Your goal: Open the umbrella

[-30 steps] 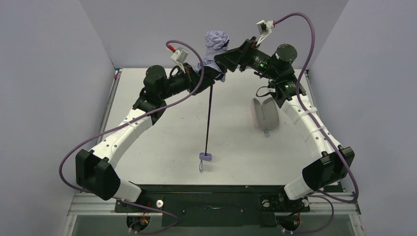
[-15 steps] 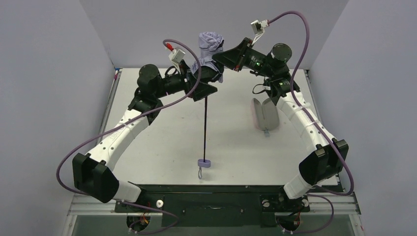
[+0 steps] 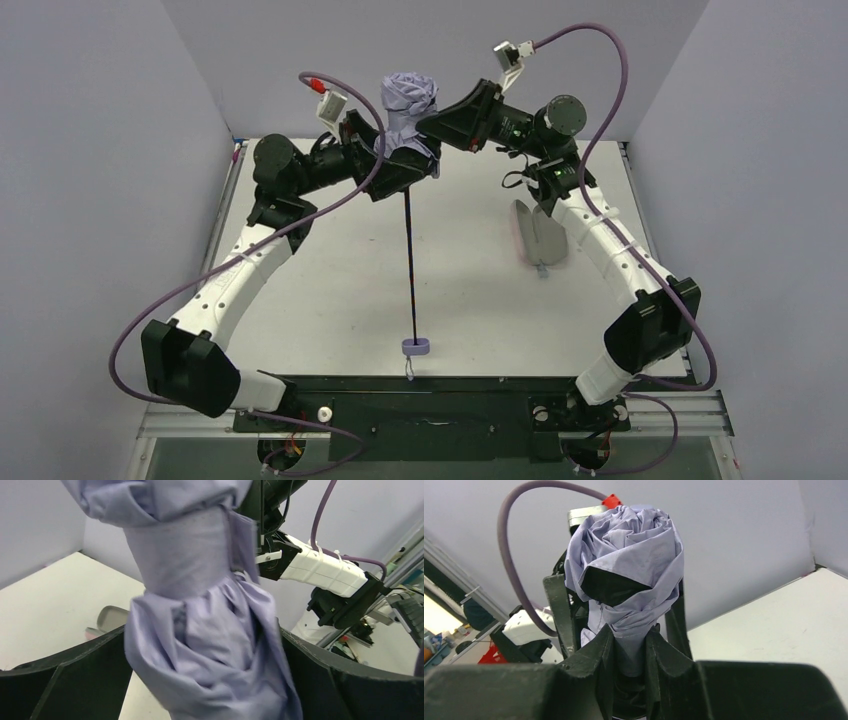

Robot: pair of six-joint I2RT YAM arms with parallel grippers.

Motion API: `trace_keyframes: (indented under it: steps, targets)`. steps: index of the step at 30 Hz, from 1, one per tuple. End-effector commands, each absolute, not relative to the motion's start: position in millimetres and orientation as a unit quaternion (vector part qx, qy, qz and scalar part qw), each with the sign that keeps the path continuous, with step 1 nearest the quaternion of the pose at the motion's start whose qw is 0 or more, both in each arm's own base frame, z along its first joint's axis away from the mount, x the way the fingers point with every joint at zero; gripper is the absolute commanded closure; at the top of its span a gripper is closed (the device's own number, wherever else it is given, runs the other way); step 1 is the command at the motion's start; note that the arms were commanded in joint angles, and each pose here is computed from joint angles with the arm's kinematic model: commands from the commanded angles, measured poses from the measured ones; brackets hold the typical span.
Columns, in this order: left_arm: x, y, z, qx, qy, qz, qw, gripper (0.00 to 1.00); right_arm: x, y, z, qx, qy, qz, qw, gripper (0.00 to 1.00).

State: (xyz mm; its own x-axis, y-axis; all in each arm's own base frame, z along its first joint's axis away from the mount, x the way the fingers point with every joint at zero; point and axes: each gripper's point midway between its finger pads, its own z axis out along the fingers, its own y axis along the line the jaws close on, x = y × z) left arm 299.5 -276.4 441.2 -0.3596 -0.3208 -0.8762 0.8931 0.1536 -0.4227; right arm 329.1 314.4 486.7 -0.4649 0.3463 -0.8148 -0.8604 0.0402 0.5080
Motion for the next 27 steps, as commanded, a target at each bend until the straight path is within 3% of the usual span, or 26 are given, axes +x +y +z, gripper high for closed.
trace_keyframes:
  steps: [1,3,5,6,7,9,11,12,15,17,22,27]
  targets:
    - [292.5,-282.0,465.8,0.262,0.523,-0.628,0.513,0.03,301.0,313.1,531.5,-0.278,0.486,0.660,0.500,1.00]
    - [293.3,-282.9,468.9,0.243,0.518,-0.647,0.503,0.02,295.9,316.4,531.5,-0.283,0.483,0.665,0.495,1.00]
    - [295.0,-284.9,470.8,0.228,0.513,-0.669,0.487,0.20,292.1,318.5,532.0,-0.288,0.479,0.667,0.493,1.00]
    - [295.5,-286.0,473.3,0.230,0.501,-0.677,0.488,0.35,292.0,319.0,531.5,-0.288,0.479,0.667,0.492,1.00]
    - [294.0,-285.7,477.4,0.221,0.496,-0.688,0.482,0.42,292.5,319.7,530.9,-0.286,0.480,0.668,0.492,1.00]
    - [296.9,-287.4,475.3,0.210,0.498,-0.693,0.477,0.80,294.6,319.4,531.2,-0.283,0.479,0.666,0.497,1.00]
    - [296.1,-287.3,474.6,0.204,0.500,-0.689,0.483,0.96,307.0,317.9,526.3,-0.267,0.499,0.653,0.504,0.97]
    - [299.8,-286.9,473.7,0.200,0.502,-0.681,0.494,0.99,313.5,313.7,531.0,-0.256,0.503,0.644,0.518,0.94]
    - [313.8,-282.3,469.5,0.160,0.532,-0.650,0.519,1.00,340.5,302.6,515.6,-0.223,0.559,0.586,0.543,0.61]
    - [331.8,-275.0,460.9,0.119,0.561,-0.608,0.550,1.00,357.1,287.7,505.7,-0.200,0.595,0.526,0.573,0.50]
    - [358.5,-261.7,438.4,0.071,0.617,-0.506,0.598,1.00,365.9,270.2,481.5,-0.187,0.647,0.398,0.623,0.46]
    - [358.3,-266.9,430.4,0.083,0.631,-0.483,0.601,1.00,356.6,282.0,464.2,-0.196,0.671,0.356,0.620,0.44]
